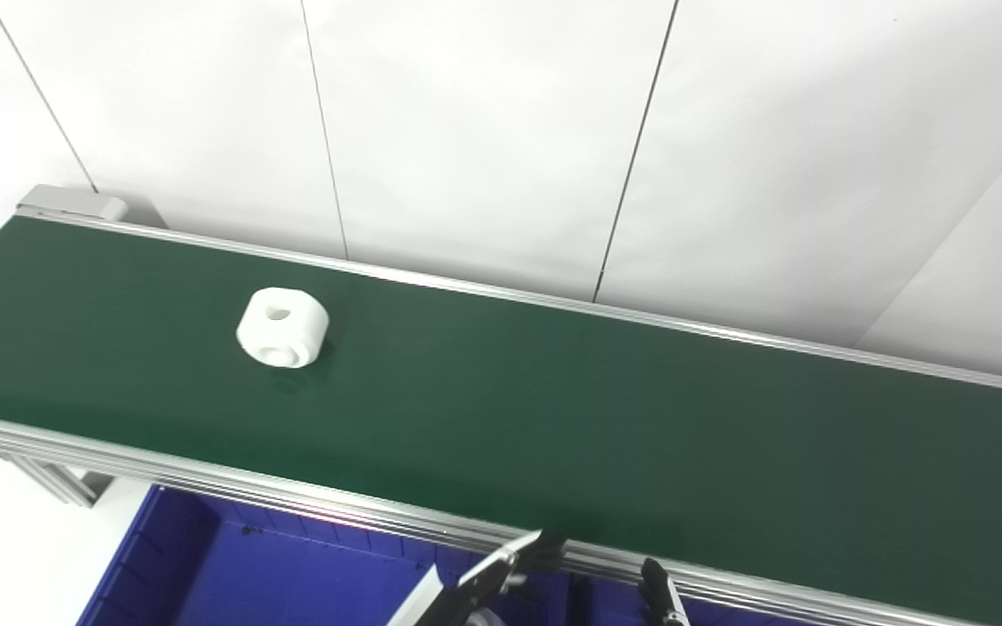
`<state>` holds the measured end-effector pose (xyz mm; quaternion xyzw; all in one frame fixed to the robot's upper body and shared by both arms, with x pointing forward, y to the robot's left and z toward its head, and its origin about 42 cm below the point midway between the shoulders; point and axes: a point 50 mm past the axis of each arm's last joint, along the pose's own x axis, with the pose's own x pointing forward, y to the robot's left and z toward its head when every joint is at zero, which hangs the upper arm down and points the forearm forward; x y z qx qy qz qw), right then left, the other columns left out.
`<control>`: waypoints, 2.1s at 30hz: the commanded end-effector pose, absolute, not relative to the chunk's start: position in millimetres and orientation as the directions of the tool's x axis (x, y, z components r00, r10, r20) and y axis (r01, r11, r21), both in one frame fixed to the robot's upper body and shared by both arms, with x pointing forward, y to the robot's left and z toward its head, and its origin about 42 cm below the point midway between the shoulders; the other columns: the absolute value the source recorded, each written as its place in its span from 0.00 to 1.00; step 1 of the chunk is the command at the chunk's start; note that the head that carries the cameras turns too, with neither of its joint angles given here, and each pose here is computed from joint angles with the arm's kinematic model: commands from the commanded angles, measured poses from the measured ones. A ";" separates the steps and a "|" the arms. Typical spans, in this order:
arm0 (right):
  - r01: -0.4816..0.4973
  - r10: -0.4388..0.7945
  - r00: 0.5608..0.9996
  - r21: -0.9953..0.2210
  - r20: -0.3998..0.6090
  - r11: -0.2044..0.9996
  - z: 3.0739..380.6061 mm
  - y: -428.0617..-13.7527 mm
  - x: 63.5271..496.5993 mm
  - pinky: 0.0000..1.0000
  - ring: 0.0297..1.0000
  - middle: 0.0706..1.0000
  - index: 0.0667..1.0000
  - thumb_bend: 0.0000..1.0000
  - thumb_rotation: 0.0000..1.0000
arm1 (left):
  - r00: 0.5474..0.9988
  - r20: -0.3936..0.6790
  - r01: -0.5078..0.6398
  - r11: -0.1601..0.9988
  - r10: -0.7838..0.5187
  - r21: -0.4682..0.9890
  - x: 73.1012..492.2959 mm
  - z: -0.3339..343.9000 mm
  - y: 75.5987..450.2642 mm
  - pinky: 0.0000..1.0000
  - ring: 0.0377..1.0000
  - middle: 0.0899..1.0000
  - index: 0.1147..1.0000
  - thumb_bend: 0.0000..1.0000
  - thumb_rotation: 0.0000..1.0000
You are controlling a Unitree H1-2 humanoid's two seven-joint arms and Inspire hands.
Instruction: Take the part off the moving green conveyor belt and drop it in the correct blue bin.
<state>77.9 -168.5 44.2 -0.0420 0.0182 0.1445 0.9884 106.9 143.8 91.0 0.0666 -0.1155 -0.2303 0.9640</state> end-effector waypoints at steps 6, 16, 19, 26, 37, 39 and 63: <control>-0.278 0.281 0.960 -0.070 0.022 0.958 50.0 -170.9 82.0 1.00 1.00 1.00 1.00 0.82 0.96 | 0.793 0.399 0.351 0.880 -0.461 0.319 152.8 158.6 168.9 0.70 0.82 0.83 0.84 0.99 0.47; -0.268 0.269 0.963 -0.067 0.010 0.961 45.4 -169.5 83.9 1.00 1.00 1.00 1.00 0.86 0.99 | 0.748 0.454 0.090 0.752 -0.484 0.653 229.0 203.3 208.5 0.79 0.88 0.90 0.88 0.93 0.58; -0.271 0.272 0.962 -0.068 0.009 0.960 44.0 -168.2 85.1 0.99 0.99 1.00 1.00 0.85 0.99 | 0.742 0.425 0.034 0.662 -0.519 0.748 248.1 214.4 215.4 0.82 0.90 0.92 0.91 0.90 0.56; -0.272 0.273 0.962 -0.066 0.011 0.960 43.0 -163.1 87.7 0.96 0.97 1.00 1.00 0.84 1.00 | 0.748 0.327 -0.077 0.415 -0.578 0.907 296.1 244.4 239.1 0.83 0.88 0.90 0.92 0.96 0.41; -0.270 0.271 0.962 -0.050 0.017 0.962 43.0 -157.1 90.6 0.98 0.97 0.99 0.99 0.88 1.00 | 0.828 0.146 -0.084 0.138 -0.542 0.987 350.4 262.6 270.3 0.81 0.83 0.84 0.88 1.00 0.26; -0.270 0.271 0.962 -0.047 0.017 0.962 42.9 -157.0 90.6 0.98 0.97 0.99 0.99 0.88 1.00 | 0.846 0.120 -0.071 0.113 -0.520 0.991 357.2 263.1 274.0 0.80 0.83 0.84 0.88 1.00 0.25; -0.274 0.275 0.961 -0.047 0.019 0.961 48.4 -158.9 82.6 0.96 0.94 0.97 0.99 0.87 1.00 | 0.919 -0.202 0.268 0.158 -0.340 0.950 370.4 186.6 271.7 0.75 0.87 0.89 0.89 1.00 0.29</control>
